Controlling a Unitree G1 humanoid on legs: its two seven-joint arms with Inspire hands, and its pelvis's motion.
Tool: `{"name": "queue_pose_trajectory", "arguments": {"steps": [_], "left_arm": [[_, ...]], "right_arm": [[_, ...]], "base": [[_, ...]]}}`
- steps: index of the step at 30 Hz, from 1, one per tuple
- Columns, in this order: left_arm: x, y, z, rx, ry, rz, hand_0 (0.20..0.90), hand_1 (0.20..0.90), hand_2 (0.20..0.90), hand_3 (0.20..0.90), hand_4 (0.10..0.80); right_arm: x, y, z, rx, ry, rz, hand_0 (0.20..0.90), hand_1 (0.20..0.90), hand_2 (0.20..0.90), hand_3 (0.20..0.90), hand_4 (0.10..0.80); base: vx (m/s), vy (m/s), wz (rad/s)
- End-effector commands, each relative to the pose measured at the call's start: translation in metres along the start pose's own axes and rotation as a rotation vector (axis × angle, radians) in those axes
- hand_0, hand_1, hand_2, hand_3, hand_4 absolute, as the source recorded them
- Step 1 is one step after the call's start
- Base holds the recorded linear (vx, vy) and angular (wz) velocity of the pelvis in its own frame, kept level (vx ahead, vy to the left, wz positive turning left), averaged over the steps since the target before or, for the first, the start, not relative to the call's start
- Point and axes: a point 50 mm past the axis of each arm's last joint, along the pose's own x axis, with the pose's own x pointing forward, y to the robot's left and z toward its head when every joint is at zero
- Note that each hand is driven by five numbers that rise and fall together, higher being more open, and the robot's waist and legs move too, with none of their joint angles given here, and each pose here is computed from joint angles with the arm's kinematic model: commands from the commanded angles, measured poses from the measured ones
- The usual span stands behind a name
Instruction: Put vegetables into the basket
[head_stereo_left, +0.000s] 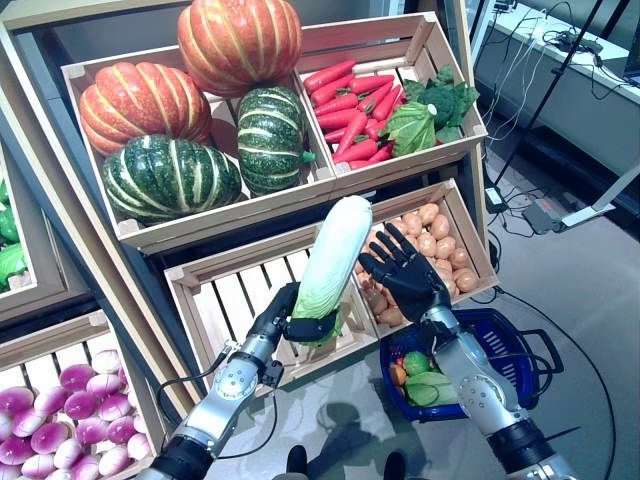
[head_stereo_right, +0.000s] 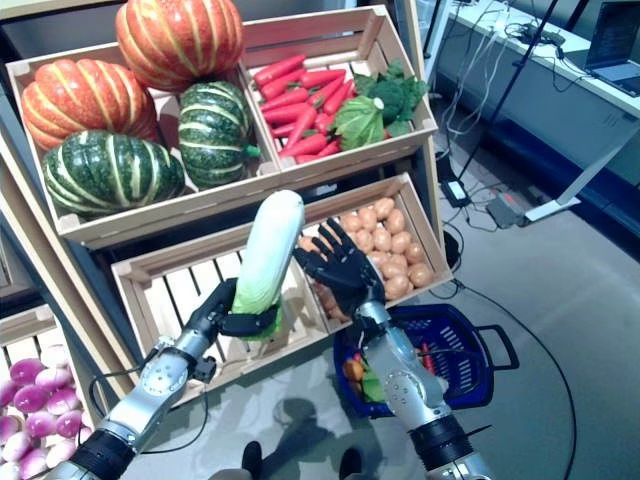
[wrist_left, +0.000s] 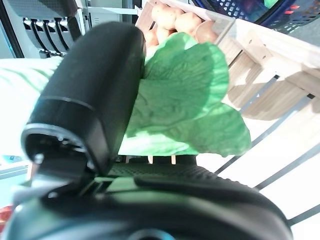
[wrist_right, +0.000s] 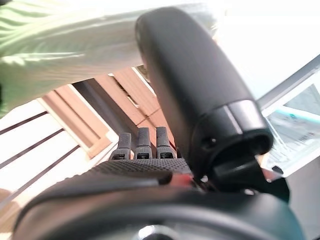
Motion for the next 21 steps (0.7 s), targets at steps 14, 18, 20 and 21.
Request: {"name": "queue_pose_trajectory", "arguments": {"steps": [14, 18, 20, 21], "left_arm": [[0.009, 0.031, 0.043, -0.030, -0.249, 0.113, 0.300, 0.300, 0.300, 0.300, 0.400], [0.009, 0.032, 0.042, -0.031, -0.246, 0.121, 0.300, 0.300, 0.300, 0.300, 0.400], [0.009, 0.033, 0.042, -0.034, -0.245, 0.118, 0.300, 0.300, 0.300, 0.300, 0.400], [0.009, 0.033, 0.041, -0.033, -0.244, 0.116, 0.300, 0.300, 0.300, 0.300, 0.400]], "right_arm": [[-0.022, 0.003, 0.029, 0.008, -0.034, 0.237, 0.900, 0.900, 0.900, 0.900, 0.800], [-0.024, 0.003, 0.036, 0.009, -0.046, 0.290, 0.900, 0.900, 0.900, 0.900, 0.800], [-0.025, 0.005, 0.037, 0.006, -0.044, 0.315, 0.900, 0.900, 0.900, 0.900, 0.800], [-0.025, 0.006, 0.037, 0.005, -0.041, 0.335, 0.900, 0.900, 0.900, 0.900, 0.800]], "base": [[-0.002, -0.008, -0.02], [-0.007, -0.011, -0.02], [-0.003, -0.006, -0.02], [0.000, 0.000, 0.00]]}}
